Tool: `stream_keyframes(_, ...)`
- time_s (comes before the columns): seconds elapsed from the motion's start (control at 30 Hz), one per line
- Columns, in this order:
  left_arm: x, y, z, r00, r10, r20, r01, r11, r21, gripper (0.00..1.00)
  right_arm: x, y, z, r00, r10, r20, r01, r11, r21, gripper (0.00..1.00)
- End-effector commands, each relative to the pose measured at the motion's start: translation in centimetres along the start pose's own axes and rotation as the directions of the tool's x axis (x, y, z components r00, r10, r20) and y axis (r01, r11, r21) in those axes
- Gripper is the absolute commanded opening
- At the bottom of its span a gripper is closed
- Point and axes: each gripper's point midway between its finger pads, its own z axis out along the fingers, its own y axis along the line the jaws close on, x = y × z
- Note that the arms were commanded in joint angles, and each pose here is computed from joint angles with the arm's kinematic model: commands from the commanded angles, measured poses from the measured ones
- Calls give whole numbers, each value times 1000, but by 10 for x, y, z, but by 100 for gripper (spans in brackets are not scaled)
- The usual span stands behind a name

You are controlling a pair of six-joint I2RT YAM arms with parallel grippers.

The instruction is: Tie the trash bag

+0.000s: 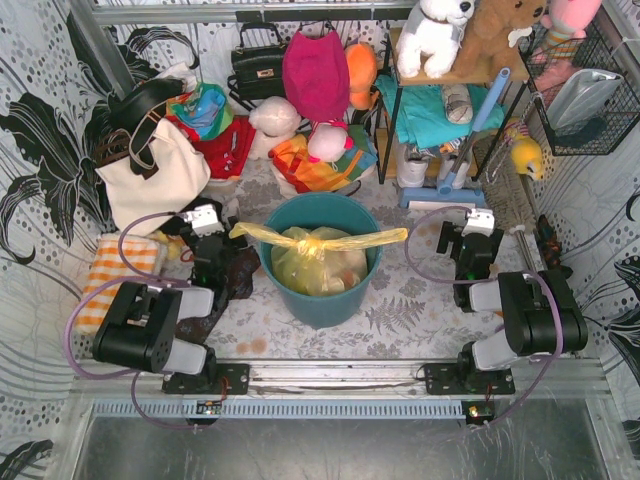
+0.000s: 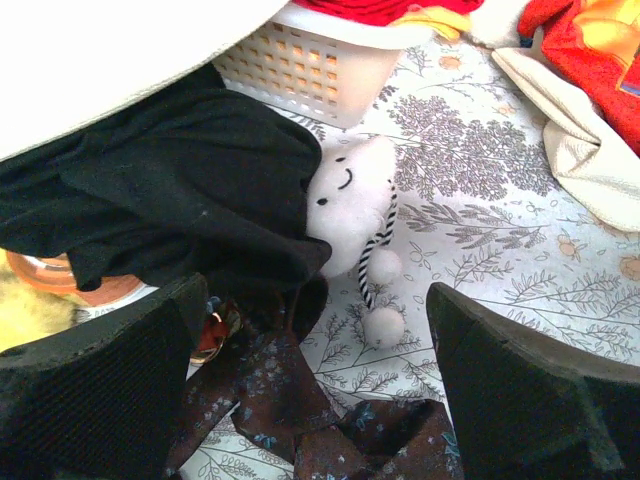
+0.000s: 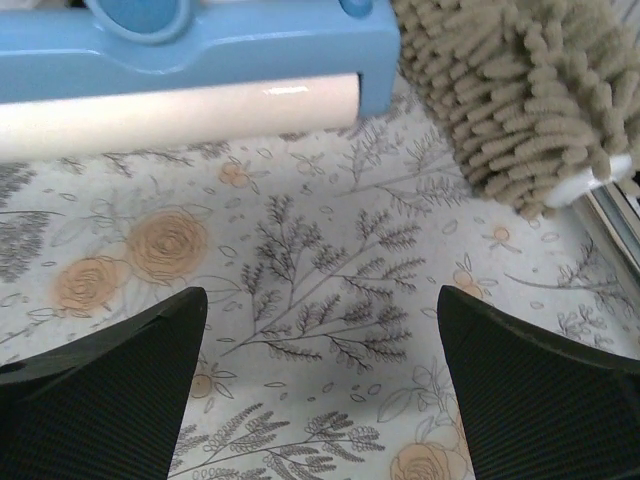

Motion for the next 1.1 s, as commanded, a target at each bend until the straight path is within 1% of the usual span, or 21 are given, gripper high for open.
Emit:
stream_keyframes(0.0,-24,-10,4,994,4,113,-11,998,56,99,-32,13,-7,985,16,172,0,995,-98,97)
stream_keyframes(0.1,-22,-12,-1,992,4,123,-15,996,90,98,-25,20,-12,979,-4,202,34,989,-145,97)
stream_keyframes(0.13,-23,-14,-4,990,2,139,-19,993,117,98,-32,21,-15,969,-7,246,45,988,-150,97)
stream_keyframes(0.17,-23,-15,-7,988,-1,152,-21,990,141,98,-29,21,-15,975,-3,221,38,987,-155,97)
stream_keyframes(0.2,-17,-16,-7,990,-1,140,-21,987,158,98,-27,23,-11,979,-4,202,36,987,-156,97)
stream_keyframes(0.23,-17,-17,-5,989,2,145,-27,986,167,98,-28,23,-9,979,-7,203,39,987,-153,97)
stream_keyframes(0.27,-22,-16,-4,988,-12,157,-15,986,168,98,-29,23,-9,979,-4,205,36,987,-154,97)
stream_keyframes(0.3,-15,-16,-2,992,-7,122,-14,986,166,98,-26,24,-8,982,-6,188,36,987,-156,97)
stream_keyframes(0.47,-18,-14,-3,990,-13,137,-9,987,160,98,-27,23,-8,981,-3,192,32,988,-151,97)
stream_keyframes(1.07,-16,-11,-1,992,-21,124,3,990,141,98,-28,20,-7,981,2,194,26,990,-140,97)
